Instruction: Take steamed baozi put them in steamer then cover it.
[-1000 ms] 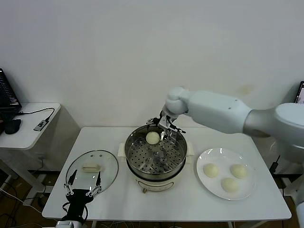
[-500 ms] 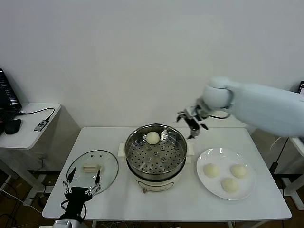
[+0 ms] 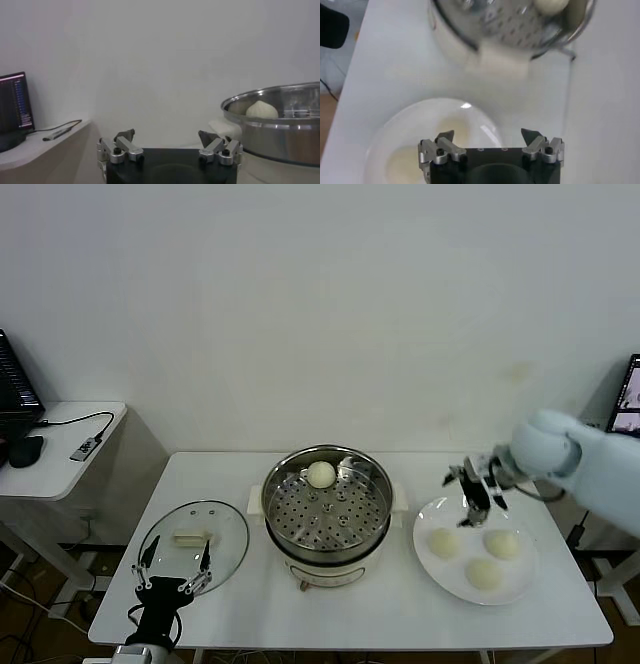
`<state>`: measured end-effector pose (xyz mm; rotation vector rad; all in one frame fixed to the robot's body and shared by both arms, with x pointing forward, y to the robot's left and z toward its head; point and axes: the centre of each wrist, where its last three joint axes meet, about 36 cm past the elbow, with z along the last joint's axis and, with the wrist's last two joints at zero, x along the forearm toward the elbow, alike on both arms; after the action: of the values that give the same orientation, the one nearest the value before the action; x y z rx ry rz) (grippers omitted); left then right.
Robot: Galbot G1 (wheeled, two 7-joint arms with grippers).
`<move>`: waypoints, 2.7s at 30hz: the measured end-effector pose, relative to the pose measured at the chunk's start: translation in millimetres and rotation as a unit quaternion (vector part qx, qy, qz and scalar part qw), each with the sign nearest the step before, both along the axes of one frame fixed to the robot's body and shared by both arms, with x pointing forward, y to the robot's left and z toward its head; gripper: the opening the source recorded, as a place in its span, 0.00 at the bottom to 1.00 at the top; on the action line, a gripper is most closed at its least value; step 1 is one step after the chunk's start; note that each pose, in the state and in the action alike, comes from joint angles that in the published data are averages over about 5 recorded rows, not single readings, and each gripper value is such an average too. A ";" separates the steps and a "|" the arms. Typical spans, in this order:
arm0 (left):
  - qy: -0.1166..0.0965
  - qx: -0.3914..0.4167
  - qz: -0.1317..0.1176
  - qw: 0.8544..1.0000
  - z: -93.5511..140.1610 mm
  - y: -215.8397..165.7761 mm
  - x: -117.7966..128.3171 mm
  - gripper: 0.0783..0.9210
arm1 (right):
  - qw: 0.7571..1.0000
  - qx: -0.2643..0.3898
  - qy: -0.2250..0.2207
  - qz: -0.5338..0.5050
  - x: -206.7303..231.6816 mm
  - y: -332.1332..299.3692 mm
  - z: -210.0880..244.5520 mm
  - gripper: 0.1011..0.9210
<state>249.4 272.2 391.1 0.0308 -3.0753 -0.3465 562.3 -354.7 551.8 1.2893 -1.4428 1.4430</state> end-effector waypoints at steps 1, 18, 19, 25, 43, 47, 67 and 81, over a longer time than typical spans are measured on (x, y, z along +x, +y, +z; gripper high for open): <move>0.000 0.000 0.001 1.000 -0.2 0.1 -0.2 0.88 | 1.000 -0.002 0.002 -0.003 -0.9 -2.2 -6.8 0.88; 0.003 0.003 0.008 1.000 -2.7 3.7 -1.7 0.88 | 1.000 -0.014 0.014 -0.016 9.9 -1.6 -79.3 0.88; 0.003 0.003 0.009 1.000 -2.7 3.9 -1.6 0.88 | 1.000 -0.013 0.014 -0.016 11.3 -0.1 -82.0 0.88; 0.003 0.006 0.011 1.000 -4.0 5.8 -1.8 0.88 | 1.000 -0.014 0.015 -0.012 19.8 10.8 -96.9 0.88; 0.002 0.005 0.014 1.000 -7.5 6.3 1.6 0.88 | 0.999 -0.017 0.026 -0.018 30.4 17.0 -103.0 0.62; 0.000 0.005 0.013 1.000 -6.6 6.5 2.6 0.88 | 0.999 -0.015 0.026 -0.023 30.4 12.5 -89.6 0.63; -0.008 0.002 -0.003 1.000 0.9 4.3 7.0 0.88 | 0.998 0.045 -0.036 -0.015 43.1 72.3 113.9 0.64; -0.021 0.005 0.001 1.000 6.8 9.0 11.6 0.88 | 0.997 0.079 -0.011 0.007 57.1 214.0 136.6 0.64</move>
<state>260.9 281.3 397.9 0.0412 -3.1152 -0.3672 619.4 -140.8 688.4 1.3856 -1.5917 1.3774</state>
